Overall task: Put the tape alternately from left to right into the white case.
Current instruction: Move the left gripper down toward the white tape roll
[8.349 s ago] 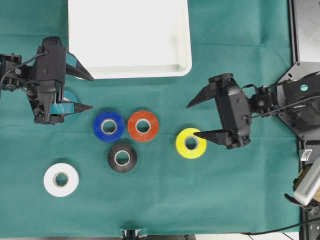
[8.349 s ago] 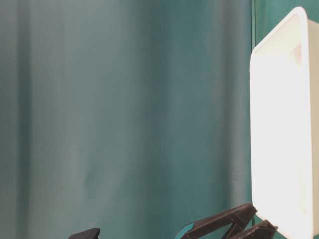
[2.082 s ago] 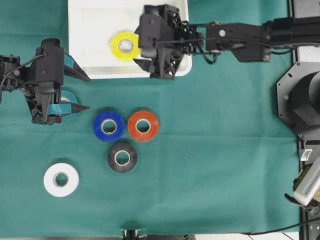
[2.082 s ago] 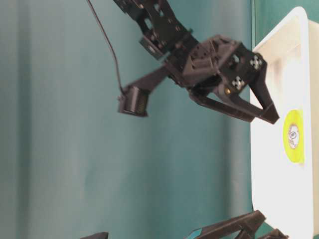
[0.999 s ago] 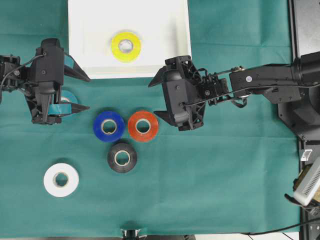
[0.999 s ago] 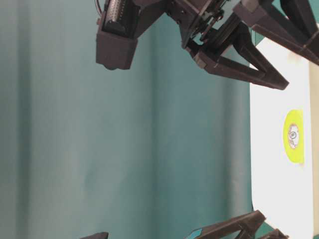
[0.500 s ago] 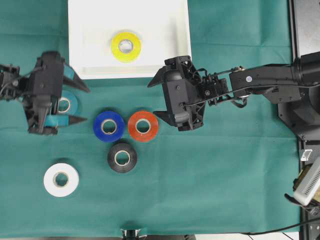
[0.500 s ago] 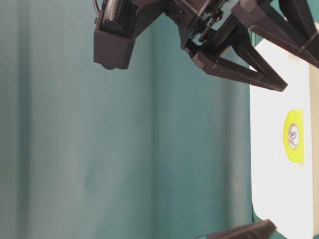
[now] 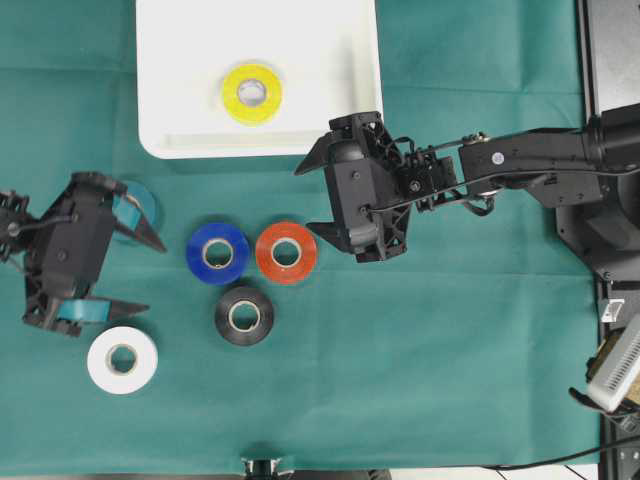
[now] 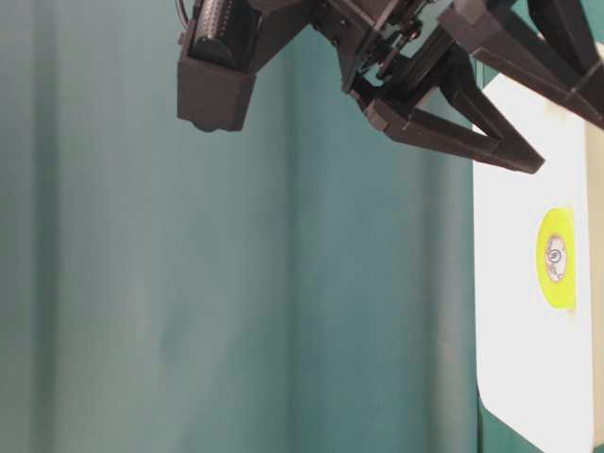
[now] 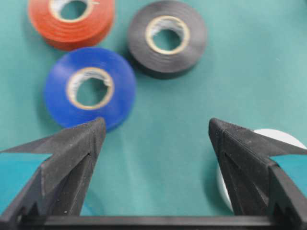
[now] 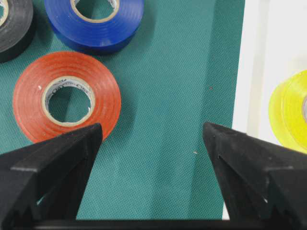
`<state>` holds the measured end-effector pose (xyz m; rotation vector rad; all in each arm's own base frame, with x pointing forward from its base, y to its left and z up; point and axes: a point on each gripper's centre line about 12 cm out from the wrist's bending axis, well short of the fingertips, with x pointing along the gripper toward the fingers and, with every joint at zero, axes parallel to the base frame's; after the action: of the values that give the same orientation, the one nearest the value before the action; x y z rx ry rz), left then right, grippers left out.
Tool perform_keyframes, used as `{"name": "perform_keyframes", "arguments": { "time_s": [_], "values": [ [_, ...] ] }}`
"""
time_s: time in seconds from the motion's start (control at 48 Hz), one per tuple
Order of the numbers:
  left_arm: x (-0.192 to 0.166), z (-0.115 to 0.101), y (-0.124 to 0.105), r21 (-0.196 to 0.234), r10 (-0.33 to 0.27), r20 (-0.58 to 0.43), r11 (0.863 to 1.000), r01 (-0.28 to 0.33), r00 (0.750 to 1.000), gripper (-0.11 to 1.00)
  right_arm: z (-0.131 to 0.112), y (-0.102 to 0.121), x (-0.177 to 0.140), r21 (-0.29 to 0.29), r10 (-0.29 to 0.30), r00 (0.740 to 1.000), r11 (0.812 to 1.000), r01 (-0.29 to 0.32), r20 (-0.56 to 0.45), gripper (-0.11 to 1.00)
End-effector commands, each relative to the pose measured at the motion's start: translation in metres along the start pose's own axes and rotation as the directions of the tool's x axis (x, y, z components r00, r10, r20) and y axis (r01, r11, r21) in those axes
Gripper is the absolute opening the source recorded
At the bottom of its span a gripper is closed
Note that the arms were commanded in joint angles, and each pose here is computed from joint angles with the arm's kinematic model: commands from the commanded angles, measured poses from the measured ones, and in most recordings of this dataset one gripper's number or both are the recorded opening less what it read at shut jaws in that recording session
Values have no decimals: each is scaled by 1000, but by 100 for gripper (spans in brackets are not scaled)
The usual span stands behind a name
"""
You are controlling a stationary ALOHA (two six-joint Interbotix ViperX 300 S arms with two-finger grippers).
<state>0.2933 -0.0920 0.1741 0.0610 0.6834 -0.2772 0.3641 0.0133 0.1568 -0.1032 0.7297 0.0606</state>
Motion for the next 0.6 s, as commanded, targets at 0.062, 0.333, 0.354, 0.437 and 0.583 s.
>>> {"name": "perform_keyframes", "arguments": {
  "time_s": [0.062,0.333,0.354,0.437,0.583],
  "values": [
    [-2,8,-16,32,-40,22,999,39,999,91,11,0,-7,-2,1,999,1000,-1,41,82],
    [-3,4,-37,77,-94,12,993,92,996,91,10,0,-7,-2,1,999,1000,-1,40,82],
    [-3,3,-38,82,-96,12,992,95,995,91,10,0,-7,-2,1,999,1000,-1,40,82],
    [-3,1,-39,86,-100,4,991,99,995,91,10,0,-7,-2,1,999,1000,-1,40,82],
    [-2,-3,-39,88,-99,-5,991,99,995,91,10,0,-7,-2,1,999,1000,-1,40,82]
  ]
}}
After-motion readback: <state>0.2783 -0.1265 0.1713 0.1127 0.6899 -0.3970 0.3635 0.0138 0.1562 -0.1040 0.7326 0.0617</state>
